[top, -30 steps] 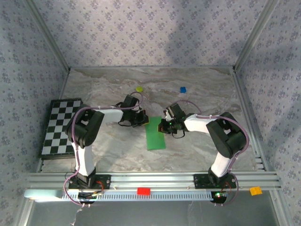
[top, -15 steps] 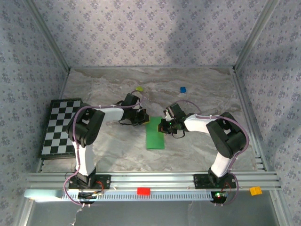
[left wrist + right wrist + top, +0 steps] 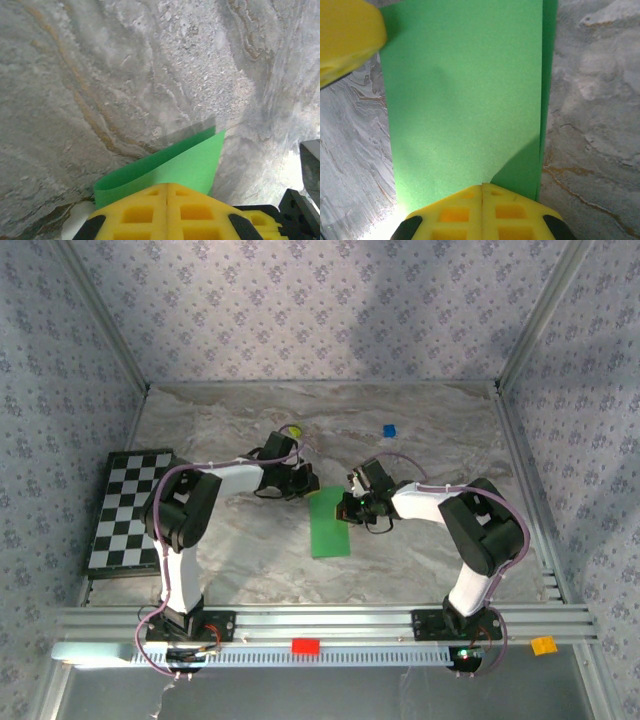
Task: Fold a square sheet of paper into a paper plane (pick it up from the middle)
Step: First fold the square sheet of paper in half at the center of the table.
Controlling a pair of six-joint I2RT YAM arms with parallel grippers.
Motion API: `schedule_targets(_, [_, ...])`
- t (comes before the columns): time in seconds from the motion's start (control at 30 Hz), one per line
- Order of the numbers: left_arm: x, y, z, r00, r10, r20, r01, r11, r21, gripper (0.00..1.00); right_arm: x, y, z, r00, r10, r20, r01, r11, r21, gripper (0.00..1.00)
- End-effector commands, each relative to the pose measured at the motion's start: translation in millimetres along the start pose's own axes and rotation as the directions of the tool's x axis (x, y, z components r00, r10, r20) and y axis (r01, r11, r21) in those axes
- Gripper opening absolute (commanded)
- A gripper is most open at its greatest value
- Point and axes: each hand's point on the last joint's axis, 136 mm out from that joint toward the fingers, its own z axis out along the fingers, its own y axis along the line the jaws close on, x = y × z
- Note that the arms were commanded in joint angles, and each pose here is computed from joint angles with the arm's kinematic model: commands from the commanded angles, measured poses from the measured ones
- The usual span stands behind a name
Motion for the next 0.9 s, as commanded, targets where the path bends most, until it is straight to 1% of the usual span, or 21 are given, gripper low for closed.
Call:
schedule_targets(0.0, [2, 11, 9, 0.999, -0.013, -0.034, 0.012, 1.000, -0.018, 0.04, 55, -71, 10, 0.981, 0.116, -0.153, -0.075, 0.966, 0.248, 0.00])
schedule_targets(0.17, [7, 32, 15, 0.999, -0.020, -0.038, 0.017, 0.997, -0.073, 0.04, 55, -72, 10, 0.982, 0.115, -0.152, -0.075, 0.966, 0.249, 0.00])
schedule_targets(0.37, [-1, 55, 16, 0.999, -0.036, -0.002, 0.035, 0.990, -0.138, 0.04, 56, -73, 10, 0.981, 0.118, -0.152, -0.077, 0.965, 0.251, 0.00])
schedule_targets(0.63, [-24, 59, 5, 0.995, -0.056, 0.085, 0.066, 0.989, -0.128, 0.04, 57, -75, 9, 0.981, 0.119, -0.152, -0.078, 0.965, 0.252, 0.00])
schedule_targets(0.87, [-35, 59, -1, 0.989, -0.064, 0.130, 0.081, 0.988, -0.129, 0.05, 58, -76, 8, 0.981, 0.122, -0.150, -0.082, 0.964, 0.252, 0.00])
